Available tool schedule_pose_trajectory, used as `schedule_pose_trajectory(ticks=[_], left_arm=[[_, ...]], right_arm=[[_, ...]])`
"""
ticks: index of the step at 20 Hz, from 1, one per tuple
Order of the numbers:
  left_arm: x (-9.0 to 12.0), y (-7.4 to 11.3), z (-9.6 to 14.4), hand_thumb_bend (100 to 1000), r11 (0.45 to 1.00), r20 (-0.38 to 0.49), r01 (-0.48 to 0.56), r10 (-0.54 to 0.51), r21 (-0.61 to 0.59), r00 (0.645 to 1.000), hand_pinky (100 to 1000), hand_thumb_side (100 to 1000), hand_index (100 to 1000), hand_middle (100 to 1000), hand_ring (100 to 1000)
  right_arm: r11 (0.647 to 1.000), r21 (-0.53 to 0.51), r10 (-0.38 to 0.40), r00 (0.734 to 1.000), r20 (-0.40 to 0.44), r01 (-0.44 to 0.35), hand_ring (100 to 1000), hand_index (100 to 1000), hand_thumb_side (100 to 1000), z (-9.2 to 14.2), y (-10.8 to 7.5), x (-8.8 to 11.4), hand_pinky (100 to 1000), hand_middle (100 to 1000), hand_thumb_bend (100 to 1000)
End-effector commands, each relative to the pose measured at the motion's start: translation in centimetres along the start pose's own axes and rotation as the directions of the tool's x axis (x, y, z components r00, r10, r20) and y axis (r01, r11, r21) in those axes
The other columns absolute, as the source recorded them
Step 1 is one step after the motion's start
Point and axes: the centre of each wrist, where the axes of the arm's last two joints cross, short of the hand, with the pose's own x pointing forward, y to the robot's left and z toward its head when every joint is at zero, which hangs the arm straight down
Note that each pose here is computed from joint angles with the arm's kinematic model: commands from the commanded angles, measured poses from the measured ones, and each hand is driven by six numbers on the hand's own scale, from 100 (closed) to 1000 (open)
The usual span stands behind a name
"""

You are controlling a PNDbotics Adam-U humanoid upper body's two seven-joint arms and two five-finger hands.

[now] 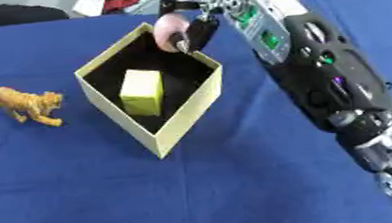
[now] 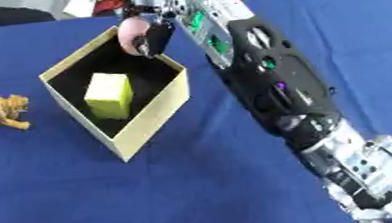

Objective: Pick up objects on the table and place them in the box.

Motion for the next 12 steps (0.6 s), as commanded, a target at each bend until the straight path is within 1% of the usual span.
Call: schedule_pose_trajectory(ticks=[1, 2, 3, 4, 7, 8, 12], left_arm=[[0.56, -0.12, -0.58, 221, 1.0, 0.028, -0.012, 0.012, -0.006, 1.0, 731, 883, 753, 668, 713], [0.56, -0.12, -0.58, 221, 1.0, 0.028, -0.012, 0.013, -0.006, 1.0, 731, 883, 753, 668, 713], [0.56, -0.12, -0.59, 221, 1.0, 0.028, -0.013, 0.013, -0.006, 1.0, 731, 883, 753, 668, 713], [0.56, -0.13, -0.59, 221, 1.0, 0.028, -0.013, 0.013, -0.007, 1.0, 731, 884, 753, 669, 713], [0.56, -0.14, -0.6, 220, 1.0, 0.025, -0.012, 0.012, -0.01, 1.0, 731, 884, 753, 669, 713], [0.56, -0.14, -0.6, 221, 1.0, 0.025, -0.012, 0.013, -0.011, 1.0, 730, 884, 753, 669, 713], [0.57, -0.14, -0.63, 220, 1.0, 0.025, -0.013, 0.013, -0.011, 1.0, 730, 883, 745, 669, 713]], right_arm=[[1.0, -0.024, 0.015, 1.0, 0.013, -0.014, 952, 863, 159, 0.37, -1.14, 0.27, 899, 785, 100], [0.999, -0.028, 0.019, 1.0, 0.011, -0.019, 970, 911, 272, 0.43, -1.19, 0.26, 917, 822, 100], [0.999, -0.033, 0.025, 1.0, 0.008, -0.025, 979, 930, 308, 0.5, -1.25, 0.27, 926, 843, 100], [0.999, -0.037, 0.034, 0.999, 0.005, -0.033, 998, 979, 386, 0.55, -1.29, 0.31, 938, 885, 100], [0.997, -0.044, 0.062, 0.998, -0.002, -0.062, 1000, 1000, 429, 0.74, -1.47, 0.37, 946, 911, 126], [0.997, -0.046, 0.068, 0.998, -0.003, -0.068, 1000, 1000, 436, 0.8, -1.53, 0.36, 948, 929, 150], [0.995, -0.047, 0.083, 0.997, -0.002, -0.083, 1000, 1000, 455, 0.95, -1.66, 0.33, 955, 953, 173]])
